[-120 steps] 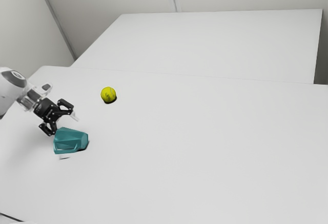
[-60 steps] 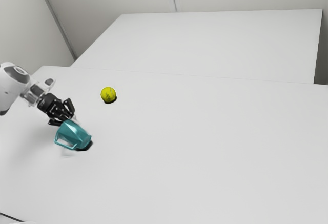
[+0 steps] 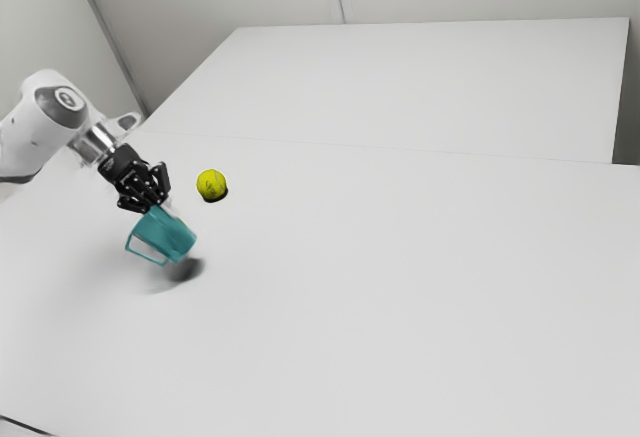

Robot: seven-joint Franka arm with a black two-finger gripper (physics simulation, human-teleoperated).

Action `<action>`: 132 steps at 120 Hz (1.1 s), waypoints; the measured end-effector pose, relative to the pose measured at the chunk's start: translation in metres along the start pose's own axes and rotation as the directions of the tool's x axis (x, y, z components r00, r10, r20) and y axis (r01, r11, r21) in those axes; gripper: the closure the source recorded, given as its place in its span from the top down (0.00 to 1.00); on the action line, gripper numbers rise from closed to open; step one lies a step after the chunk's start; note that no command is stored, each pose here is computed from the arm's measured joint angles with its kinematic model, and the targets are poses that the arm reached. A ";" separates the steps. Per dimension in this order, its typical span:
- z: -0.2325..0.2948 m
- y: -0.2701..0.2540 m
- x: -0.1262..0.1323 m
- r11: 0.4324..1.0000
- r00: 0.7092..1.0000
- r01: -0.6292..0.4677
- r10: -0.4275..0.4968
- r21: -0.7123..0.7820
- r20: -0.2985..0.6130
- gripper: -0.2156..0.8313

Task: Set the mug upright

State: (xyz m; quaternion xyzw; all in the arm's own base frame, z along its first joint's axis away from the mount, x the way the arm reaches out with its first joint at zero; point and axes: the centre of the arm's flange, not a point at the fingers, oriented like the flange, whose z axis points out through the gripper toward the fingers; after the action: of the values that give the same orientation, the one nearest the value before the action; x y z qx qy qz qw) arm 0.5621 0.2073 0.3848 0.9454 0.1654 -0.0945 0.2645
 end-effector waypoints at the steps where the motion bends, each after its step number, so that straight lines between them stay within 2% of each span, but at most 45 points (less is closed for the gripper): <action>1: 0.000 0.005 -0.001 1.000 1.000 -0.007 0.007 0.011 -0.001 0.05; 20: 0.010 0.087 -0.033 0.956 0.992 -0.118 0.127 0.269 -0.016 0.05; 42: 0.035 0.136 -0.062 0.864 0.974 -0.161 0.218 0.478 -0.066 0.05; 58: 0.056 0.168 -0.078 0.823 0.959 -0.163 0.263 0.544 -0.110 0.05; 81: 0.092 0.214 -0.095 0.811 0.947 -0.159 0.286 0.563 -0.145 0.05; 111: 0.146 0.250 -0.103 0.821 0.952 -0.151 0.271 0.551 -0.143 0.05; 123: 0.128 0.209 -0.078 0.851 0.966 -0.030 0.159 0.524 -0.203 0.05; 132: 0.107 0.166 -0.059 0.866 0.965 0.080 0.056 0.494 -0.255 0.05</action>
State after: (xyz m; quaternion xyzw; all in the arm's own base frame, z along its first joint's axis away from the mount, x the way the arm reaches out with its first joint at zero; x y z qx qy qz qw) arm 0.5582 0.0016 0.3883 0.9845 0.1745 -0.0103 -0.0141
